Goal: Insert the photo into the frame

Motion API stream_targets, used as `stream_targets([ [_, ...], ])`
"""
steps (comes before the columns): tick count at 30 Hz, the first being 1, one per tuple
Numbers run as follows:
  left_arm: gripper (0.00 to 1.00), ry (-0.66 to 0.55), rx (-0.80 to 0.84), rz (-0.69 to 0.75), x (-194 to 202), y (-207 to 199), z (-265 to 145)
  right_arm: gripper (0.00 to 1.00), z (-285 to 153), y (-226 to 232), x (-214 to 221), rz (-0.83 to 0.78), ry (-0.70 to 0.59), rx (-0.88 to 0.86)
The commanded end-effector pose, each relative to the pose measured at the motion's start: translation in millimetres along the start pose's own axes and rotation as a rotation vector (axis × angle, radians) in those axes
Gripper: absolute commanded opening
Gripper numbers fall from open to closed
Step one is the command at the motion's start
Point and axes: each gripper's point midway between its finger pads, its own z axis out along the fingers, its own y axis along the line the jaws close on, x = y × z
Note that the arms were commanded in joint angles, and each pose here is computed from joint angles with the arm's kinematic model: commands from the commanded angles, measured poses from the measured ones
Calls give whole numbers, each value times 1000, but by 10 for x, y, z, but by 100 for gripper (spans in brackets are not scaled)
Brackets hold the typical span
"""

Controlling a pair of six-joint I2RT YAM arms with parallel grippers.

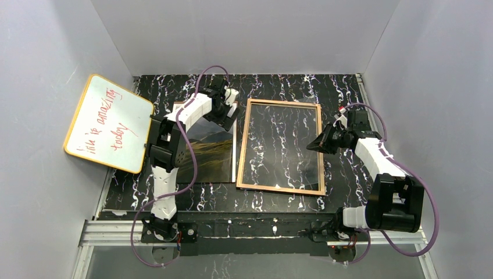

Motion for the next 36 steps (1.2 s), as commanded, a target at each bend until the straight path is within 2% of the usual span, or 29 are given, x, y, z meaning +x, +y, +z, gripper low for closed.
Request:
stream_targets([
  [1, 98, -57, -14, 16, -124, 6, -277, 7, -7, -131, -60, -4, -42, 32],
  [12, 98, -44, -19, 40, -90, -20, -232, 6, 12, -31, -156, -7, -83, -50],
  [22, 98, -5, -4, 95, 11, -291, -57, 5, 53, -23, -161, 13, -92, -90],
  [36, 98, 26, 1, 130, 42, -388, 116, 3, -192, 471, -47, -123, -106, -343],
])
